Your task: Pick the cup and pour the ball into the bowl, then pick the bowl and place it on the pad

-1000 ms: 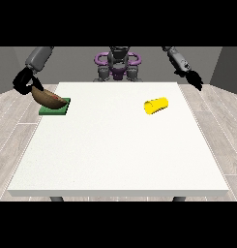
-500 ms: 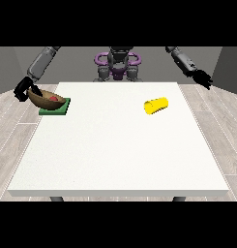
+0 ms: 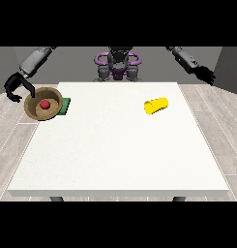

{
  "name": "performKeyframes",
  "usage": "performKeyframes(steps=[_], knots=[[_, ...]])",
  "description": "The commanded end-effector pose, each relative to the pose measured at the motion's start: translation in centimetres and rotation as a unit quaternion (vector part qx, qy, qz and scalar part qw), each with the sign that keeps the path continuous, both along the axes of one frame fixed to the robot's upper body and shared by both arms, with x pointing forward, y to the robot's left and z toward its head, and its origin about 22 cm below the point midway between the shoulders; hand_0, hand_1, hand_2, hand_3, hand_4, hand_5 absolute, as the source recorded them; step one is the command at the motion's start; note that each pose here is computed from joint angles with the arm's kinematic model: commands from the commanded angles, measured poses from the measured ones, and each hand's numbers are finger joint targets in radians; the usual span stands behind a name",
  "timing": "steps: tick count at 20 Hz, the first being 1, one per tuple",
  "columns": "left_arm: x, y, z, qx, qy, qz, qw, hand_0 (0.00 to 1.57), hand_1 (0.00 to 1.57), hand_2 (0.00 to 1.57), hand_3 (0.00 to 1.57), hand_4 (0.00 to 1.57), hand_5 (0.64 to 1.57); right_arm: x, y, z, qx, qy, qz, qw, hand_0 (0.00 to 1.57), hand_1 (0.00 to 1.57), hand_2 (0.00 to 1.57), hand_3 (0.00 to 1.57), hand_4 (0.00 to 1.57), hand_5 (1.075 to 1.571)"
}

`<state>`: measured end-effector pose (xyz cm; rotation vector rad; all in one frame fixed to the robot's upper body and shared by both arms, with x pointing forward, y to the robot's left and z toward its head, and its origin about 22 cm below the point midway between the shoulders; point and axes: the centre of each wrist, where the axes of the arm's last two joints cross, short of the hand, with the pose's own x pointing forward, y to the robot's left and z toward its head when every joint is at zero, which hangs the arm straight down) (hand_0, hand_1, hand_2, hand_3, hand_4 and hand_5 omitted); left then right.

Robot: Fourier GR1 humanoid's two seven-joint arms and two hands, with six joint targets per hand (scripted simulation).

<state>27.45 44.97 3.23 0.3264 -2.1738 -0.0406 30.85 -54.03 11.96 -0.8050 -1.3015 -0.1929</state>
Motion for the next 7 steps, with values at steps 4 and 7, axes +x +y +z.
performKeyframes(steps=[4, 7], knots=[[-0.9, 0.8, 0.4, -0.001, 0.019, 0.000, 1.000, 0.00, 0.00, 0.00, 0.00, 0.88, 1.213, -0.5, -1.4, 3.2, 0.036, -0.013, 0.019, 0.9991, 0.00, 0.00, 0.44, 0.00, 0.00, 1.295], [-1.5, -1.2, -3.9, -0.010, 0.077, 0.005, 0.997, 0.00, 0.00, 0.00, 0.00, 0.88, 1.213, 3.1, 3.4, -0.3, 0.076, -0.055, 0.107, 0.9899, 0.00, 0.00, 0.10, 0.37, 0.50, 1.371]])
